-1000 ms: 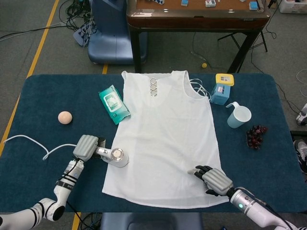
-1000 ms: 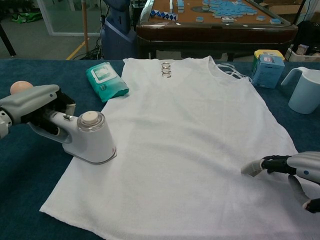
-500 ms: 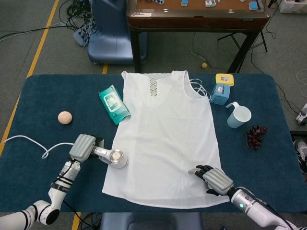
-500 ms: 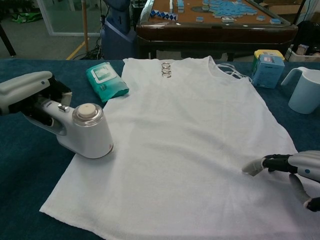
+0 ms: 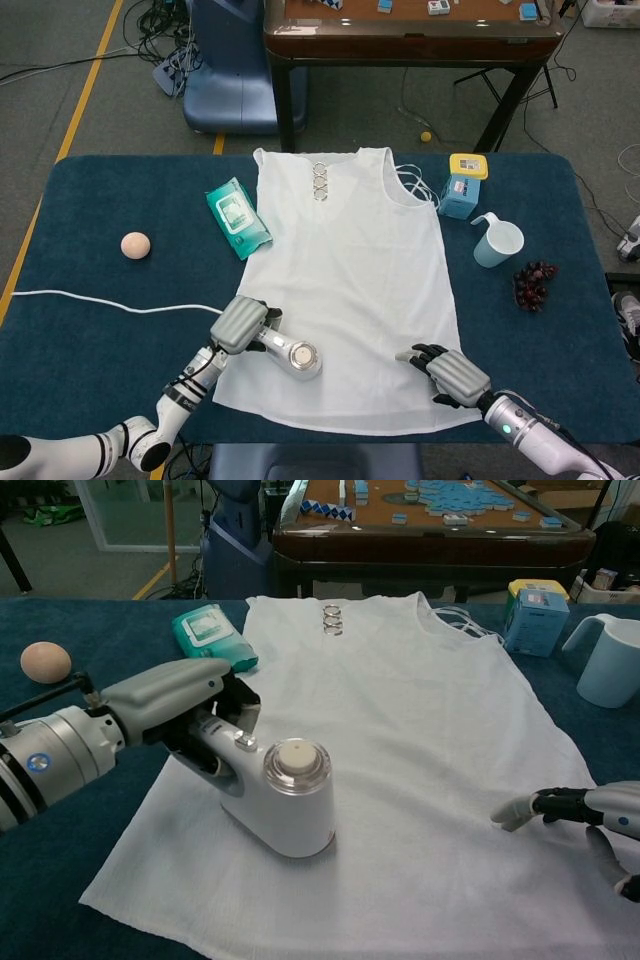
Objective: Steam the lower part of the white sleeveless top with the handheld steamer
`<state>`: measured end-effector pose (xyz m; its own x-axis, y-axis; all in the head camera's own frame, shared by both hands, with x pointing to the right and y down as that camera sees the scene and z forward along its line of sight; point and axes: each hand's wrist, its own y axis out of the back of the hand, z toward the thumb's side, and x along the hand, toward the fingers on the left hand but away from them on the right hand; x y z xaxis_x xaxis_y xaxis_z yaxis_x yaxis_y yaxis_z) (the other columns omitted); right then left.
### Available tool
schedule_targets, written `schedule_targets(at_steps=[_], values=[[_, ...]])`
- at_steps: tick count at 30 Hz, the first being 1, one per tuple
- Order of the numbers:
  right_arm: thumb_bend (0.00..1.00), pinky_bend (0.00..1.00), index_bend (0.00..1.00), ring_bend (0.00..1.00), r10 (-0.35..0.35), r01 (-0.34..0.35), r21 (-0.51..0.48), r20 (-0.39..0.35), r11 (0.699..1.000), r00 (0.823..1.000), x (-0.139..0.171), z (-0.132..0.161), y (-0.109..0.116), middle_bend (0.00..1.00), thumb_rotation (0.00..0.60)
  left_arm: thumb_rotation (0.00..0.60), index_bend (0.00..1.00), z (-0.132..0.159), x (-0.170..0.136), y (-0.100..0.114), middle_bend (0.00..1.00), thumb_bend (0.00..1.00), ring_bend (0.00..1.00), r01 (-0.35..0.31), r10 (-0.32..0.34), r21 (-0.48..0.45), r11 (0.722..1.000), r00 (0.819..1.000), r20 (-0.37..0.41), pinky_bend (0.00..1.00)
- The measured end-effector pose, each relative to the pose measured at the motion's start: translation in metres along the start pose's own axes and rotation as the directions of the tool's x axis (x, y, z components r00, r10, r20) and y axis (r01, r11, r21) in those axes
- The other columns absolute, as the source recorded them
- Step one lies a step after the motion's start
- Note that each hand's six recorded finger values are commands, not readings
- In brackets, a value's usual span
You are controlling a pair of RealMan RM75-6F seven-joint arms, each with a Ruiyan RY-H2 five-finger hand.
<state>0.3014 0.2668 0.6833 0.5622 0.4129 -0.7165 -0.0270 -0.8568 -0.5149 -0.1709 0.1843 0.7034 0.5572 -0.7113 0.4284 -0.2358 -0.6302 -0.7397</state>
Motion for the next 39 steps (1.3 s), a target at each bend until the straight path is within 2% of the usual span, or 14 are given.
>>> schedule_targets(at_steps=[5, 9, 17, 27, 32, 39], values=[[1.0, 0.17, 0.13, 0.11, -0.003, 0.003, -0.002, -0.005, 1.0, 1.0, 0.0, 0.001, 0.0, 0.19, 0.6, 0.6, 0.88, 0.001, 0.017, -0.014, 0.77, 0.23, 0.63, 0.019, -0.019, 0.04, 0.999, 1.0, 0.001, 0.63], [1.0, 0.17, 0.13, 0.11, -0.003, 0.003, -0.002, -0.005, 1.0, 1.0, 0.0, 0.002, 0.0, 0.19, 0.6, 0.6, 0.88, -0.005, 0.026, -0.015, 0.77, 0.23, 0.63, 0.015, -0.014, 0.061, 0.998, 1.0, -0.016, 0.63], [1.0, 0.17, 0.13, 0.11, 0.002, -0.002, -0.003, -0.007, 1.0, 1.0, -0.002, 0.003, -0.001, 0.19, 0.6, 0.6, 0.88, -0.028, 0.039, -0.009, 0.77, 0.23, 0.63, -0.02, 0.025, 0.059, 0.998, 0.997, -0.076, 0.63], [1.0, 0.17, 0.13, 0.11, 0.003, -0.003, 0.004, -0.005, 1.0, 1.0, -0.003, 0.004, 0.0, 0.19, 0.6, 0.6, 0.88, -0.057, 0.049, 0.006, 0.78, 0.23, 0.63, -0.078, 0.093, 0.124, 0.989, 0.989, -0.117, 0.63], [1.0, 0.17, 0.13, 0.11, 0.005, -0.004, 0.005, -0.005, 1.0, 1.0, -0.004, 0.005, 0.001, 0.19, 0.6, 0.6, 0.88, -0.062, 0.048, 0.012, 0.78, 0.23, 0.63, -0.115, 0.13, 0.138, 0.984, 0.986, -0.101, 0.63], [1.0, 0.17, 0.13, 0.11, 0.008, -0.008, 0.006, -0.004, 1.0, 1.0, -0.004, 0.005, 0.0, 0.19, 0.6, 0.6, 0.88, -0.051, 0.039, 0.0, 0.77, 0.23, 0.63, -0.081, 0.09, 0.146, 0.986, 0.994, -0.058, 0.62]])
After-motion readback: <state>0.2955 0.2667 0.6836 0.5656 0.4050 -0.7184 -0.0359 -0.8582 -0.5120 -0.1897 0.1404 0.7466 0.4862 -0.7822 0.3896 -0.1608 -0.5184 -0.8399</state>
